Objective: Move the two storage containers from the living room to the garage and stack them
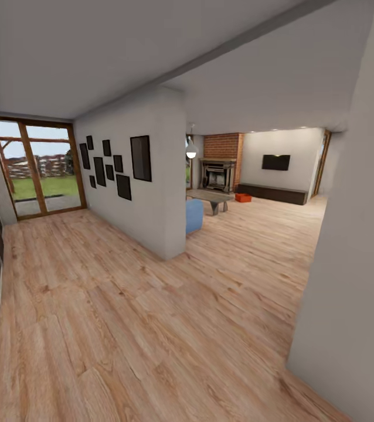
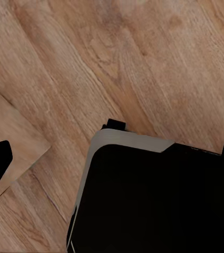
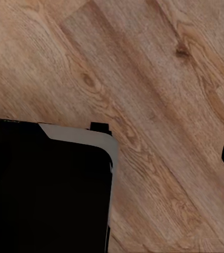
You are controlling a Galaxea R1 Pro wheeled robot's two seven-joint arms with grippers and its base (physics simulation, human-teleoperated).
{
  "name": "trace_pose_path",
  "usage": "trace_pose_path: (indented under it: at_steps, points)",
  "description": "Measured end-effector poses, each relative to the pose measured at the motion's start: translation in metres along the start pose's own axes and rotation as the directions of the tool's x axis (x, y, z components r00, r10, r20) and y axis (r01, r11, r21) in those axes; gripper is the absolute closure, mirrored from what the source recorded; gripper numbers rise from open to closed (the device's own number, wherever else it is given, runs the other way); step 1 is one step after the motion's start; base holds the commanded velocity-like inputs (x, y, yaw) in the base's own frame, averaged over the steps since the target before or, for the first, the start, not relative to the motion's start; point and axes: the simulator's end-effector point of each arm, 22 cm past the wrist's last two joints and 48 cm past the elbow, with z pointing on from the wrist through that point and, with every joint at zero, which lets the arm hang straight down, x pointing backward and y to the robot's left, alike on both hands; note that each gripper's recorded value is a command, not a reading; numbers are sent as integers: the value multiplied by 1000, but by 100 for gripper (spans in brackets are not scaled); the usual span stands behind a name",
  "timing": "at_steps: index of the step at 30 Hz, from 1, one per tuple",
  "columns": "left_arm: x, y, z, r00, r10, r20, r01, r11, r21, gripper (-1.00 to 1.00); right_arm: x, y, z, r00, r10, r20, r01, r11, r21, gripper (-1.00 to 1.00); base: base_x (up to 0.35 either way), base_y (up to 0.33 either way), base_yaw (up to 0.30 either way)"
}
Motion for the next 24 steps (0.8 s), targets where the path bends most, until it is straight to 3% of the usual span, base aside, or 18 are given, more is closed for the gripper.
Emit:
trace_pose_path:
  at_steps: [24]
  points:
    - [1,2,0,1000,1,-6,-1,1000,-3,-100,0,-4,0,1000,-3,0,3,1000,6,-100,322,0,2]
